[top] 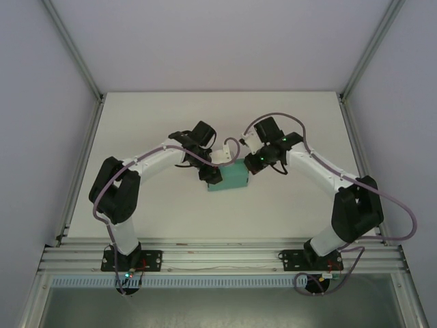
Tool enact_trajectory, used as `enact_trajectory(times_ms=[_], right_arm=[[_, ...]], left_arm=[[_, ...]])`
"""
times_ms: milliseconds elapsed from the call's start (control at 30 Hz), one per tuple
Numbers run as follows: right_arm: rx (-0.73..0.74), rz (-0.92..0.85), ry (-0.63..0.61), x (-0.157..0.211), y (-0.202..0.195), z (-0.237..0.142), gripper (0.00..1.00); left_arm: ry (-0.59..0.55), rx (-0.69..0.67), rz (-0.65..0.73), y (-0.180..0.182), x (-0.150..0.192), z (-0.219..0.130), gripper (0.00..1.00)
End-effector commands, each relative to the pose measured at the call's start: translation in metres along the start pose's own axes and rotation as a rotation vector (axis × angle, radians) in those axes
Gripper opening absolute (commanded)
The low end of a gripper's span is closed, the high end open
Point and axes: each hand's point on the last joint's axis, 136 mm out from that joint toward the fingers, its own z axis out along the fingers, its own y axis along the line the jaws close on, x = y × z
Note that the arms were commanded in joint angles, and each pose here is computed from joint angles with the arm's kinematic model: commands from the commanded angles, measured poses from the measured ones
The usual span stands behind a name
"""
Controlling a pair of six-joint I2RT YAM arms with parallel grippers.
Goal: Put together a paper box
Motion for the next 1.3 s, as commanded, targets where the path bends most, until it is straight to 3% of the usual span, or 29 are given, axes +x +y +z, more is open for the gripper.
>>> enact_trajectory(times_ms=[0,167,467,667,833,1033,1200,1267], right_arm=[[-0.046,0.233,-0.141,-0.029,0.022,-0.017,0.0],[-0.042,0.268,-0.139,-0.019,0.023,-0.012,0.0],[-0.054,0.134,-0.191,0.013,0.021,0.013,0.0],[-0.079,0.137,-0.279,0.031,0.022,0.022,0.0],[-0.05,0.155,-0.289,0.051,0.019,0.033,0.0],[0.012,0.122,-0.254,0.067,0.012,0.044,0.0],[0.027,0.11,-0.262,0.071,0.011,0.048,0.0],[0.04,0.106,-0.277,0.071,0.009,0.05,0.0]], left_arm=[[0.055,-0.059,-0.016,0.008,0.009,0.016,0.32],[0.064,-0.059,-0.016,0.006,0.011,0.017,0.32],[0.069,-0.056,-0.028,0.005,0.011,0.018,0.33],[0.058,-0.077,-0.055,0.008,0.009,0.017,0.35],[0.055,-0.093,-0.073,0.007,0.007,0.016,0.41],[0.026,-0.127,-0.079,0.007,0.0,0.012,0.67],[0.02,-0.174,-0.118,0.013,-0.005,0.006,0.82],[0.004,-0.181,-0.124,0.012,-0.008,0.003,1.0]])
